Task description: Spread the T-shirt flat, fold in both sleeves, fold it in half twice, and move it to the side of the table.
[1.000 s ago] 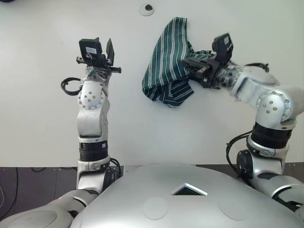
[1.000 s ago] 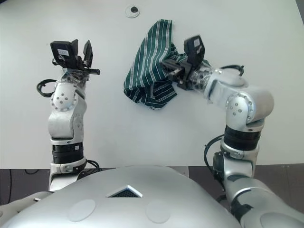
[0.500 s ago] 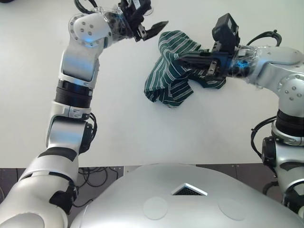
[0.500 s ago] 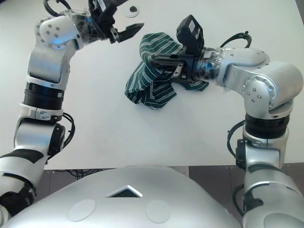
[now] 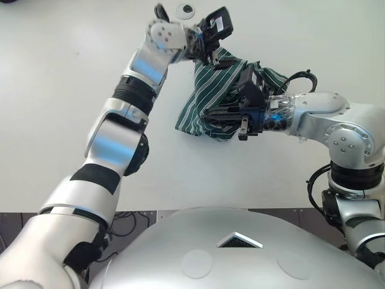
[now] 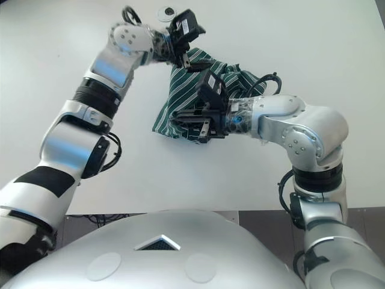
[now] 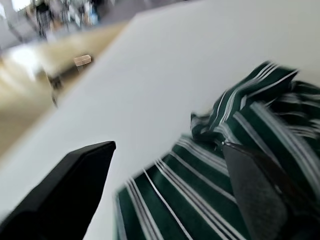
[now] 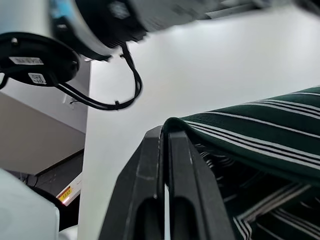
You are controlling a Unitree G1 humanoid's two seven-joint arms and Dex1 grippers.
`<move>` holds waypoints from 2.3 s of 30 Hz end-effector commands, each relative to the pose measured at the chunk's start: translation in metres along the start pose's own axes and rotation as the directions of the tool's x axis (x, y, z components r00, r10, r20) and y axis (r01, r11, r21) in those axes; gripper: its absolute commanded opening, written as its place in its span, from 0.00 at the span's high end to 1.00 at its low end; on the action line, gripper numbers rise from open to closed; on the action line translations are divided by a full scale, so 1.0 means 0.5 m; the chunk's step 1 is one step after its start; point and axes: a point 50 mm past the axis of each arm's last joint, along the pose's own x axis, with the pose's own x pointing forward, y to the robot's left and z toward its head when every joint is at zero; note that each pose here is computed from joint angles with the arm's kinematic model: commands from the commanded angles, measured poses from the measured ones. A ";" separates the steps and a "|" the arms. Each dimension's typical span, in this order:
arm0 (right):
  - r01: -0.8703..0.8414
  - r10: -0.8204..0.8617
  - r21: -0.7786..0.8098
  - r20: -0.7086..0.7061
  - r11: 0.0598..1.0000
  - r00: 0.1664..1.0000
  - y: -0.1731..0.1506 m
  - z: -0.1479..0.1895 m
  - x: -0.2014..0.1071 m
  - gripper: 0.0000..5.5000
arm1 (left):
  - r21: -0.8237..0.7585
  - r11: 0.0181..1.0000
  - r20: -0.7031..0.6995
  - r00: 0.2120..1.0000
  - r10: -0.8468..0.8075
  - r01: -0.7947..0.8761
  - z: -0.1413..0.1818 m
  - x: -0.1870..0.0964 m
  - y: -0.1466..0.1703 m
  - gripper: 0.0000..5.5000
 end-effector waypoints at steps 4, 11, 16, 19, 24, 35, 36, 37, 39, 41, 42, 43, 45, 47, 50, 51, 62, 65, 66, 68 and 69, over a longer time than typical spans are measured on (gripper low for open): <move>-0.024 0.022 -0.031 -0.039 0.999 0.999 0.012 -0.006 0.002 1.00 | -0.188 0.980 -0.009 0.997 0.071 -0.071 -0.043 0.003 0.009 0.32; -0.080 0.077 -0.032 -0.078 0.996 0.994 0.025 -0.015 0.008 1.00 | -0.185 0.979 -0.021 0.996 0.089 -0.091 -0.027 0.015 0.011 0.32; -0.111 0.107 -0.038 -0.096 0.993 0.990 0.029 -0.015 0.012 1.00 | -0.223 0.970 -0.146 0.987 0.068 -0.099 -0.084 0.020 -0.017 0.39; -0.099 0.095 -0.032 -0.097 0.995 0.991 0.028 -0.019 0.012 1.00 | -0.241 0.967 -0.143 0.988 0.049 -0.083 -0.090 0.015 -0.017 0.46; -0.081 0.077 -0.032 -0.094 0.996 0.993 0.024 -0.021 0.015 1.00 | -0.228 0.972 -0.158 0.987 0.015 -0.052 -0.092 0.013 -0.019 0.60; -0.060 0.058 -0.011 -0.095 0.998 0.994 0.023 -0.034 0.007 1.00 | -0.328 0.934 -0.042 0.990 0.137 -0.143 -0.088 -0.031 0.030 0.94; -0.059 0.057 -0.011 -0.096 0.998 0.994 0.022 -0.035 0.007 1.00 | -0.336 0.930 -0.044 0.989 0.141 -0.148 -0.092 -0.034 0.030 0.98; -0.059 0.058 -0.012 -0.097 0.998 0.994 0.022 -0.035 0.007 1.00 | -0.342 0.927 -0.045 0.988 0.146 -0.153 -0.095 -0.035 0.031 0.99; -0.066 0.064 -0.015 -0.103 0.998 0.993 0.022 -0.034 0.007 1.00 | -0.366 0.919 -0.024 0.989 0.145 -0.144 -0.094 -0.033 0.028 0.99; -0.072 0.070 -0.018 -0.109 0.997 0.992 0.022 -0.033 0.006 1.00 | -0.363 0.923 -0.007 0.991 0.133 -0.127 -0.089 -0.027 0.024 0.99; -0.076 0.073 -0.019 -0.113 0.997 0.991 0.022 -0.033 0.006 1.00 | -0.345 0.930 -0.009 0.991 0.133 -0.128 -0.086 -0.023 0.022 0.96; -0.078 0.076 -0.019 -0.117 0.997 0.990 0.022 -0.033 0.006 1.00 | -0.335 0.934 -0.011 0.991 0.131 -0.127 -0.084 -0.020 0.019 0.95; -0.080 0.078 -0.019 -0.122 0.997 0.989 0.022 -0.034 0.005 1.00 | -0.319 0.940 -0.017 0.992 0.124 -0.123 -0.081 -0.015 0.016 0.89; -0.083 0.080 -0.018 -0.125 0.996 0.989 0.022 -0.034 0.004 1.00 | -0.308 0.945 -0.035 0.994 0.105 -0.111 -0.082 -0.011 0.011 0.84; -0.092 0.089 -0.019 -0.129 0.996 0.988 0.023 -0.035 0.007 1.00 | -0.301 0.948 -0.064 0.994 0.090 -0.105 -0.087 -0.004 0.003 0.76; -0.095 0.092 -0.019 -0.131 0.995 0.987 0.023 -0.034 0.007 1.00 | -0.295 0.949 -0.077 0.993 0.088 -0.108 -0.089 -0.002 0.001 0.73; -0.107 0.101 -0.032 -0.154 0.994 0.983 0.021 -0.033 0.010 1.00 | -0.330 0.934 -0.143 0.985 0.094 -0.137 -0.121 -0.005 -0.011 0.80; -0.107 0.101 -0.032 -0.155 0.994 0.983 0.022 -0.034 0.010 1.00 | -0.324 0.937 -0.138 0.986 0.093 -0.134 -0.122 -0.004 -0.012 0.87; -0.107 0.101 -0.032 -0.155 0.994 0.983 0.022 -0.034 0.011 1.00 | -0.323 0.937 -0.135 0.986 0.095 -0.134 -0.121 -0.004 -0.012 0.89; -0.106 0.100 -0.032 -0.154 0.994 0.983 0.022 -0.034 0.011 1.00 | -0.321 0.937 -0.126 0.987 0.101 -0.137 -0.119 -0.004 -0.011 0.94; -0.104 0.098 -0.032 -0.154 0.994 0.983 0.022 -0.034 0.011 1.00 | -0.321 0.937 -0.121 0.987 0.105 -0.139 -0.118 -0.005 -0.010 0.96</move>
